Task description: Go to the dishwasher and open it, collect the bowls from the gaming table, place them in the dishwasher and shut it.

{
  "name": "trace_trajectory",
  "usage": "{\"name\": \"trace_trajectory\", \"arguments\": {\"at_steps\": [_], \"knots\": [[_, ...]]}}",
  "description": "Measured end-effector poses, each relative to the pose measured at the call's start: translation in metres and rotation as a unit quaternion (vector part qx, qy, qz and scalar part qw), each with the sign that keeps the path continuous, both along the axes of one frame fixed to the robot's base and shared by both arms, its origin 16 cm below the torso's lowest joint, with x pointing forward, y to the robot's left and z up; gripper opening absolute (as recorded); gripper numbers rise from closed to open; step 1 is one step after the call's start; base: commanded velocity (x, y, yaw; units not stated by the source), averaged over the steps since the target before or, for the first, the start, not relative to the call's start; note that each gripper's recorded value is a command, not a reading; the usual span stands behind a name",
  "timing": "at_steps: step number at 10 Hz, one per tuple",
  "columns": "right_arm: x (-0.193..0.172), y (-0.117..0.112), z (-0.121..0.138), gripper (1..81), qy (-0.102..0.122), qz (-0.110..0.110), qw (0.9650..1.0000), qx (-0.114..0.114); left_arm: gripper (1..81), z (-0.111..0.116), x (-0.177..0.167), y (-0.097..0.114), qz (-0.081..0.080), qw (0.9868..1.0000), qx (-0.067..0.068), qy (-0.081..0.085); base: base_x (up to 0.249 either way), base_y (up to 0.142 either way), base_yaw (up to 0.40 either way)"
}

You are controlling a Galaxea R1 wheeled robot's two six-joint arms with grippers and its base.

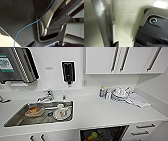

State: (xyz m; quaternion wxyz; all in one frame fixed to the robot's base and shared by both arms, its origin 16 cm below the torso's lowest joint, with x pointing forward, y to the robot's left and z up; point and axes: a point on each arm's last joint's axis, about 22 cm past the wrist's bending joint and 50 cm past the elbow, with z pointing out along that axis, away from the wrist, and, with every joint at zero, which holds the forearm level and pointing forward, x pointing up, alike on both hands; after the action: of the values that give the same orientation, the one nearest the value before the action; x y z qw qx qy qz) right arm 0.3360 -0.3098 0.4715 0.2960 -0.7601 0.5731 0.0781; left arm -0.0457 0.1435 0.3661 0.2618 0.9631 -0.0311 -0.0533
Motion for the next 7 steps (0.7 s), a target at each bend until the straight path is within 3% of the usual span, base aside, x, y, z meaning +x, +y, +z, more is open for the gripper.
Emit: {"name": "trace_trajectory", "arguments": {"at_steps": [3,4,5,6,7], "knots": [[0.024,0.025,0.039,81.1,-0.036,0.021,0.9986,0.034,81.1,0.0,0.001,-0.001,0.0,1.0,0.0,0.0,0.0,0.0,0.0],[0.024,0.031,0.047,81.1,-0.055,0.048,0.9966,0.037,81.1,-0.001,0.0,0.0,-0.001,1.0,0.001,-0.001,0.0,0.0,0.0],[0.024,0.035,0.05,81.1,-0.087,0.093,0.9915,0.028,81.1,-0.003,0.0,0.004,-0.002,1.0,0.007,-0.001,0.0,0.0,0.0],[0.02,0.037,0.048,81.1,-0.121,0.146,0.9818,0.013,81.1,-0.007,0.001,0.015,-0.006,0.9998,0.018,-0.003,0.0,0.0,0.0],[0.007,0.034,0.037,81.1,-0.138,0.191,0.9719,-0.005,81.1,-0.013,0.004,0.033,-0.011,0.9992,0.037,-0.007,0.0,0.0,0.0]]}}
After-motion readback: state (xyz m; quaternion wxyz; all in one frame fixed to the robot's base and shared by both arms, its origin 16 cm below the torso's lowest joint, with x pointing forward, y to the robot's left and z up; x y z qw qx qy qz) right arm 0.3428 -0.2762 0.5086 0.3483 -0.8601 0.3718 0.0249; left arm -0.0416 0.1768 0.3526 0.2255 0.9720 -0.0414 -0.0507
